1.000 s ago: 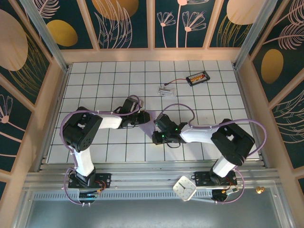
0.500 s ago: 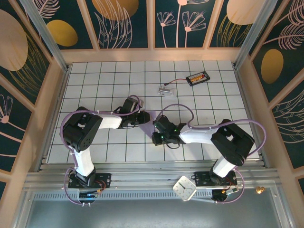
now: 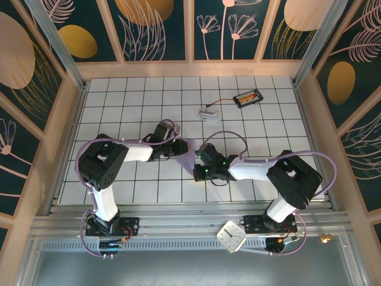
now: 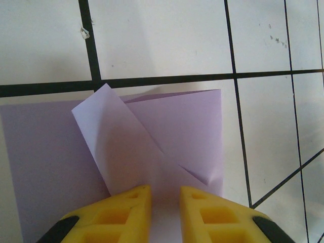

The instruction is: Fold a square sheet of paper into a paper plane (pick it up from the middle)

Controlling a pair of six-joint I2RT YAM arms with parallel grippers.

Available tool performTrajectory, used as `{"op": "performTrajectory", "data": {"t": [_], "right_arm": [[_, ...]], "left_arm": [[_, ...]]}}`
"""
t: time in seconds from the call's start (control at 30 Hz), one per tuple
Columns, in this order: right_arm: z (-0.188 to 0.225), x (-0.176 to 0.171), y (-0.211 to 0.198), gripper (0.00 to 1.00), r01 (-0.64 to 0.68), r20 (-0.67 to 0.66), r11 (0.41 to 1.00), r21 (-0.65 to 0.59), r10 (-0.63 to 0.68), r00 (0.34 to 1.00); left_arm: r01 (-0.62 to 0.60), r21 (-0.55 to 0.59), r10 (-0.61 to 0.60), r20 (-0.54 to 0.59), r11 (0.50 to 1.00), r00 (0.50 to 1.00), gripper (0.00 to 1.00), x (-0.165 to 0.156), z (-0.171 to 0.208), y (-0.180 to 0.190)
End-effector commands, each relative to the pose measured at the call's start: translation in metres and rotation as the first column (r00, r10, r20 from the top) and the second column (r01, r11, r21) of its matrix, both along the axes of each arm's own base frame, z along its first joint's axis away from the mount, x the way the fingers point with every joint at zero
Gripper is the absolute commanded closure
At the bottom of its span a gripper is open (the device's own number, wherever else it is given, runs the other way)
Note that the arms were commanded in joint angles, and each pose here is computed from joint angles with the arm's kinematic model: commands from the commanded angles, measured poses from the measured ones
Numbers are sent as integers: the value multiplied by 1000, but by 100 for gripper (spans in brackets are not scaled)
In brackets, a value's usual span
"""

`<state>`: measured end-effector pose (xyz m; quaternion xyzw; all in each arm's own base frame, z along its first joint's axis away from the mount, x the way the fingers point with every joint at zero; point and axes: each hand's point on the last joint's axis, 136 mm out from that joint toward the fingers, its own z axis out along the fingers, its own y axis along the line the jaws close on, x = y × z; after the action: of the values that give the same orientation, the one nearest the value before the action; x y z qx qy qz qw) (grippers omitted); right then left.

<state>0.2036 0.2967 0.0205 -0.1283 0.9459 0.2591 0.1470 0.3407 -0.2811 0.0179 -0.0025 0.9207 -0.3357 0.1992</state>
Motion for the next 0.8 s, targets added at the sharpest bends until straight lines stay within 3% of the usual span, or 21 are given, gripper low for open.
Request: {"op": "performTrajectory", "data": {"t": [0.0,0.13,0.37,0.53,0.77], "right_arm": [[7,-11,4,100,-9,-66,996,93,15,998],[2,-15,-1,100,5,-102,993,117,7,995],[-15,-22,-12,98,-9,-119,999,41,14,993],[6,-14,-7,87,-45,-57,998,52,48,997],[33,-5,0,82,-52,4,991,121,52,999]], "left_arm": [[-21,175,45,-133,984,990,77,-26,-49,36],[-22,172,45,-133,985,990,77,-25,-48,35],[-24,172,47,-133,985,990,77,-24,-48,35],[-23,172,47,-134,985,990,77,-24,-48,35],[-21,171,43,-130,985,991,77,-23,-47,34]]}}
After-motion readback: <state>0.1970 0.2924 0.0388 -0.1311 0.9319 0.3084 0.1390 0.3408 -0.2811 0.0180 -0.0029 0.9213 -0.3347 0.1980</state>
